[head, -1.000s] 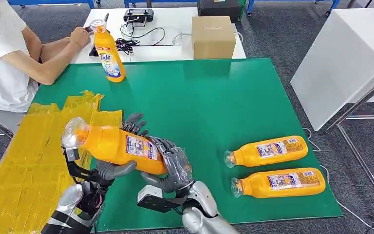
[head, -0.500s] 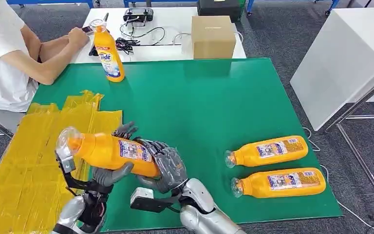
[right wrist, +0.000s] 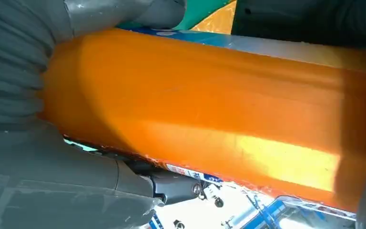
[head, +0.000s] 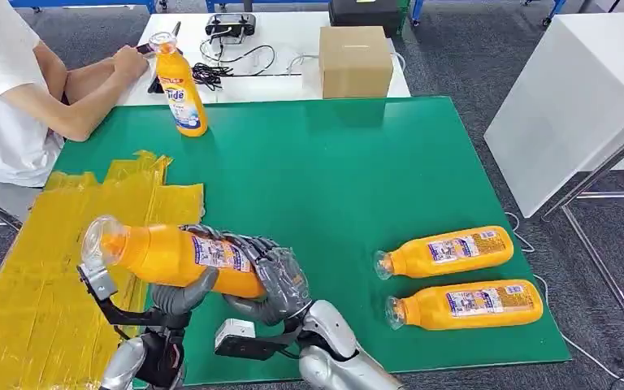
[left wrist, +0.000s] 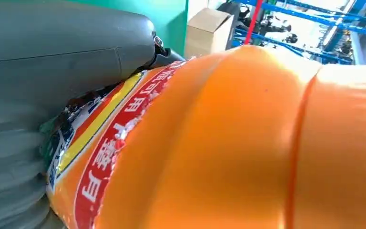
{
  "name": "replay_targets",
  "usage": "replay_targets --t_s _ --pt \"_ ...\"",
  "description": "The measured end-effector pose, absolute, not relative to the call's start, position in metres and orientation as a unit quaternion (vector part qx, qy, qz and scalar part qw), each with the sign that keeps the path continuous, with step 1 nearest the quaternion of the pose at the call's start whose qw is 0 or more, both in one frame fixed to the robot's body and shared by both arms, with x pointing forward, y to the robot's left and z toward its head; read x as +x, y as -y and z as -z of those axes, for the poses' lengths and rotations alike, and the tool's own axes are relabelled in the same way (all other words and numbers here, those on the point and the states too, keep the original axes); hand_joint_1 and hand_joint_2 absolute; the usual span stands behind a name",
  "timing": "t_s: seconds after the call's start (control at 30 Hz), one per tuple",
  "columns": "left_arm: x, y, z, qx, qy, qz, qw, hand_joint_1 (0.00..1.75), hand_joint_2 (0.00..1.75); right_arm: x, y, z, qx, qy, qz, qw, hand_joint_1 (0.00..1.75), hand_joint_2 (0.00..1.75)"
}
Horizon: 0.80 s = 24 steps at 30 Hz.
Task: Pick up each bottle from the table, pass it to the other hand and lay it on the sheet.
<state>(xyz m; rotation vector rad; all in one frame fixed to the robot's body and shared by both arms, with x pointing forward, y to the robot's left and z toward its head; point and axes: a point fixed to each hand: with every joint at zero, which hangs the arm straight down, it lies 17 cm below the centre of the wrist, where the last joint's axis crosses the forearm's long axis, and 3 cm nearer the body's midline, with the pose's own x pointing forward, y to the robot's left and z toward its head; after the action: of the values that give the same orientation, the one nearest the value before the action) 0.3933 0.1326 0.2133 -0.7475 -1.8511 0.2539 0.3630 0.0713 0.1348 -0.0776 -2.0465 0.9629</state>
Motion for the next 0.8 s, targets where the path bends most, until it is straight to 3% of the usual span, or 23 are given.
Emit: replay_targets --t_s 0.03,0.07,0.1,0.33,0.37,0.47,0.53,0.57,0.7,0.8 --pt "0.393 -0.134 -0.214 -0.311 0.778 -0.112 0.534 1.75 1.75 0.362 -0.071 -0.136 -0.030 0.820 -0.382 0.426 1.69 1.75" --pt "0.394 -0.138 -0.216 -0.307 0.780 -0.121 0.531 1.75 1.75 0.362 -0.070 -0.139 -0.028 0.822 -0.377 0.425 0.19 1.75" --pt "0.394 -0.141 -0.218 -0.305 0.782 -0.128 0.529 1.75 1.75 0.362 -0.069 -0.142 -0.028 0.825 -0.372 0.425 0.00 1.75" --pt "0.406 -0.179 -0.244 -0.261 0.807 -0.190 0.494 1.75 1.75 0.349 -0.045 -0.154 -0.017 0.840 -0.310 0.444 0.00 1.75" --pt "0.408 -0.187 -0.249 -0.250 0.815 -0.194 0.486 1.75 1.75 0.346 -0.042 -0.154 -0.015 0.841 -0.304 0.447 0.00 0.00" --pt "0.404 -0.203 -0.266 -0.148 0.866 -0.159 0.451 1.75 1.75 0.342 -0.028 -0.164 0.004 0.850 -0.258 0.460 0.00 0.00" --pt "0.405 -0.219 -0.272 0.011 0.899 -0.091 0.429 1.75 1.75 0.342 -0.012 -0.180 0.022 0.856 -0.216 0.469 0.00 0.00" --pt "0.405 -0.225 -0.275 0.095 0.904 -0.051 0.414 1.75 1.75 0.342 -0.005 -0.186 0.027 0.857 -0.202 0.473 0.00 1.75" --pt "0.415 -0.225 -0.270 0.431 0.827 0.187 0.310 1.75 1.75 0.343 0.032 -0.213 0.054 0.867 -0.142 0.475 0.00 1.75" --pt "0.433 -0.225 -0.235 0.554 0.719 0.330 0.259 1.75 1.75 0.346 0.064 -0.234 0.042 0.882 -0.102 0.458 0.00 1.75"
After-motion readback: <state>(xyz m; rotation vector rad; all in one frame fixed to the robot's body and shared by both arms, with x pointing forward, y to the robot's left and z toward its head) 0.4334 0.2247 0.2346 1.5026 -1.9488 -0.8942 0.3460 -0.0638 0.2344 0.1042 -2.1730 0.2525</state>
